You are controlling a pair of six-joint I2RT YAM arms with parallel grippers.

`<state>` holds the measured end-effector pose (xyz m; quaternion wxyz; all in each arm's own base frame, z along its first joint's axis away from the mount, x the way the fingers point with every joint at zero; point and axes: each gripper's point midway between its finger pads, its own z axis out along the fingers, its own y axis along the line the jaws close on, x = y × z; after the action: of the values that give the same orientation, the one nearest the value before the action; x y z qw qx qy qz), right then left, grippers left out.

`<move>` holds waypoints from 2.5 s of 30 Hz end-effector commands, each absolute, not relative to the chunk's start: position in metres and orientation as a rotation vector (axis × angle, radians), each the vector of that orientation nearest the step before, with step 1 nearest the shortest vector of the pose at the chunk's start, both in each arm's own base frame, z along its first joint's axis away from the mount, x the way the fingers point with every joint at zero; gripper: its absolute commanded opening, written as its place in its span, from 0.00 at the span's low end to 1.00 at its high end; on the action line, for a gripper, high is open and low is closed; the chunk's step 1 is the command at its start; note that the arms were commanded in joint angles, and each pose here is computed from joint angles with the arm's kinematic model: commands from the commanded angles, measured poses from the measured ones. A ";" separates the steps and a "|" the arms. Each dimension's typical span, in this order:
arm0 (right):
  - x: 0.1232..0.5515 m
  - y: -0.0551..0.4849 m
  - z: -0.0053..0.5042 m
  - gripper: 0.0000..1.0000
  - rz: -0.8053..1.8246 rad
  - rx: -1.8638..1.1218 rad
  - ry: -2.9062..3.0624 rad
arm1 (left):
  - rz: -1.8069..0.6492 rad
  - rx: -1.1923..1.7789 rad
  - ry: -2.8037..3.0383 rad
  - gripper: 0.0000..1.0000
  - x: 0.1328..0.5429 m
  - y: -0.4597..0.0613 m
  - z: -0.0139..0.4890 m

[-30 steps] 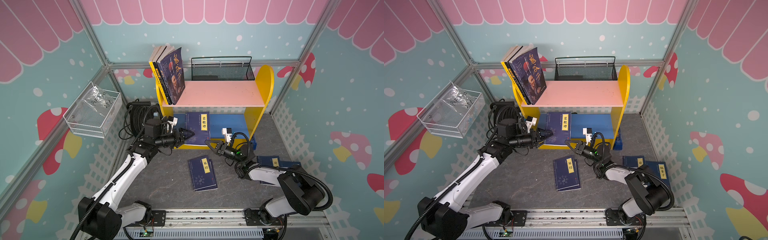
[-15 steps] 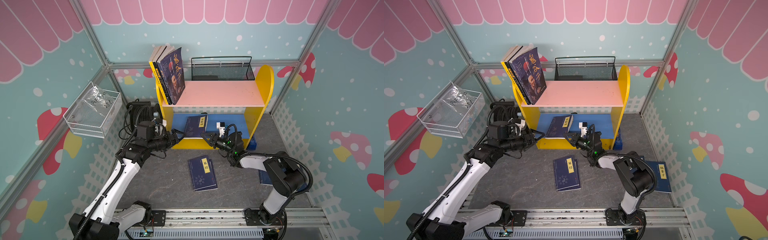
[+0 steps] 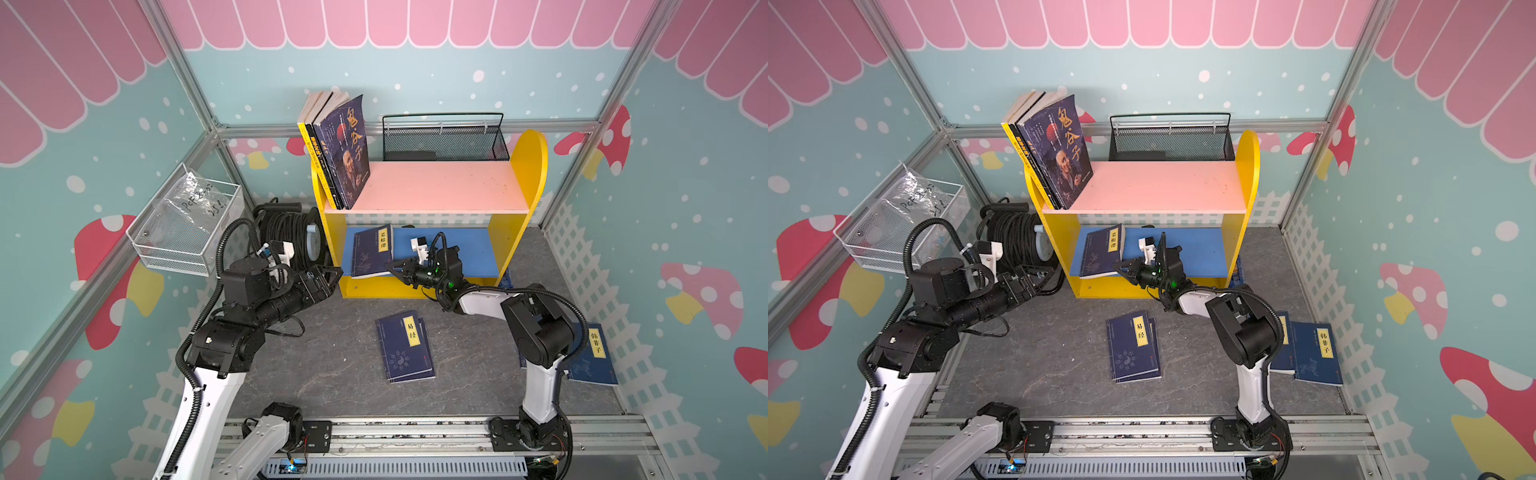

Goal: Stacking books/files
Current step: Place the book on the bookshelf.

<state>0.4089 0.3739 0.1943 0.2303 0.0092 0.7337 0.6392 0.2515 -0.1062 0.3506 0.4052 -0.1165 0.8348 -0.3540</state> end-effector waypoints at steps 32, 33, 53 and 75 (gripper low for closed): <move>0.434 0.384 0.200 0.00 1.586 0.133 1.973 | -0.830 -0.429 2.216 0.99 0.235 -0.091 0.297; 0.435 0.383 0.202 0.00 1.582 0.143 1.961 | -0.830 -0.434 2.217 0.99 0.234 -0.091 0.296; 0.446 0.389 0.207 0.14 1.558 0.136 1.989 | -0.859 -0.455 2.234 0.99 0.229 -0.093 0.284; 0.450 0.377 0.218 0.47 1.375 0.172 2.044 | -0.870 -0.452 2.233 0.99 0.232 -0.095 0.279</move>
<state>0.4444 0.3836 0.1937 0.2935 0.0668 0.7862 0.5398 0.2324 -0.0951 0.2789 0.3419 -0.1732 0.8619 -0.3319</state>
